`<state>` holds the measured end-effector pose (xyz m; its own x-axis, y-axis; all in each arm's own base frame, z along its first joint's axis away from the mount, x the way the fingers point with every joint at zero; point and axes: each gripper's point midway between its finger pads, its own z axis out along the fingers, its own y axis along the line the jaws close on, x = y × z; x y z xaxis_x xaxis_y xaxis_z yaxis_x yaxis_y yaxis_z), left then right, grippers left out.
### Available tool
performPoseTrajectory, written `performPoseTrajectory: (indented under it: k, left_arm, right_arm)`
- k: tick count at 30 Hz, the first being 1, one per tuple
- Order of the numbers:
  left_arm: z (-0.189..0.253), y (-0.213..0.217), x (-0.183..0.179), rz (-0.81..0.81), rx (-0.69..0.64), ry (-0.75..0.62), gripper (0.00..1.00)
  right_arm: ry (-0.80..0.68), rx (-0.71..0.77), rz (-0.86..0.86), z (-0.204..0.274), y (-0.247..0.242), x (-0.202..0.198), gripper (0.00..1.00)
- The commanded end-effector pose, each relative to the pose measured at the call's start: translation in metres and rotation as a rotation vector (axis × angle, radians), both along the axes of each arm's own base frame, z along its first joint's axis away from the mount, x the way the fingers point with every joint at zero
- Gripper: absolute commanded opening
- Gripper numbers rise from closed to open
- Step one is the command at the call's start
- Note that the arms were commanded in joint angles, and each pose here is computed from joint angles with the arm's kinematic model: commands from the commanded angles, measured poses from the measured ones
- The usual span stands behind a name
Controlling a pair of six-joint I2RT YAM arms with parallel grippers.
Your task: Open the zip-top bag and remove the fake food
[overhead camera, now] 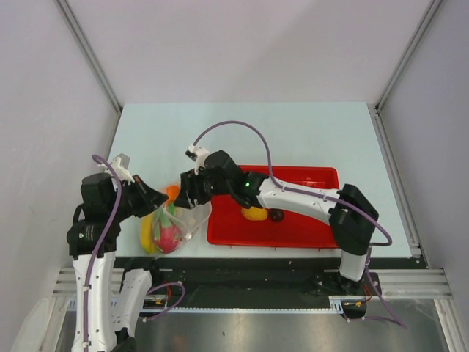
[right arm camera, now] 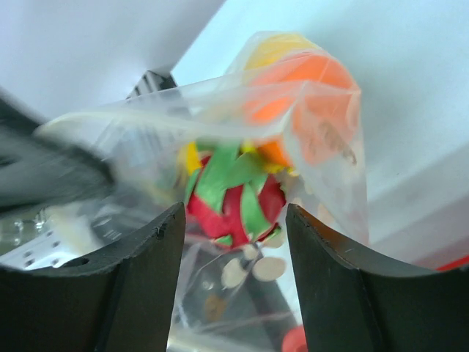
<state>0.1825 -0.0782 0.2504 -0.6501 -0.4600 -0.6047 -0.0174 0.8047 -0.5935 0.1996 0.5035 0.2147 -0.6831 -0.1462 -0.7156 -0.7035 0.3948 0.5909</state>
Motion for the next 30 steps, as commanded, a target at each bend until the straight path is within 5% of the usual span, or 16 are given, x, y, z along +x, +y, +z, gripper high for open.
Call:
performPoseTrajectory:
  k: [1,15,30]
  left_arm:
    - [0.020,-0.010,0.004,-0.021,-0.067,-0.074,0.00]
    - [0.020,-0.012,0.006,-0.014,-0.100,-0.061,0.00]
    - [0.018,-0.013,0.002,-0.024,-0.096,-0.052,0.00]
  right_arm:
    - [-0.052,0.054,0.006,0.013,0.025,0.009,0.60]
    - [-0.050,0.060,-0.087,-0.002,0.053,0.009,0.59]
    - [-0.145,-0.003,-0.187,-0.010,0.055,0.033,0.29]
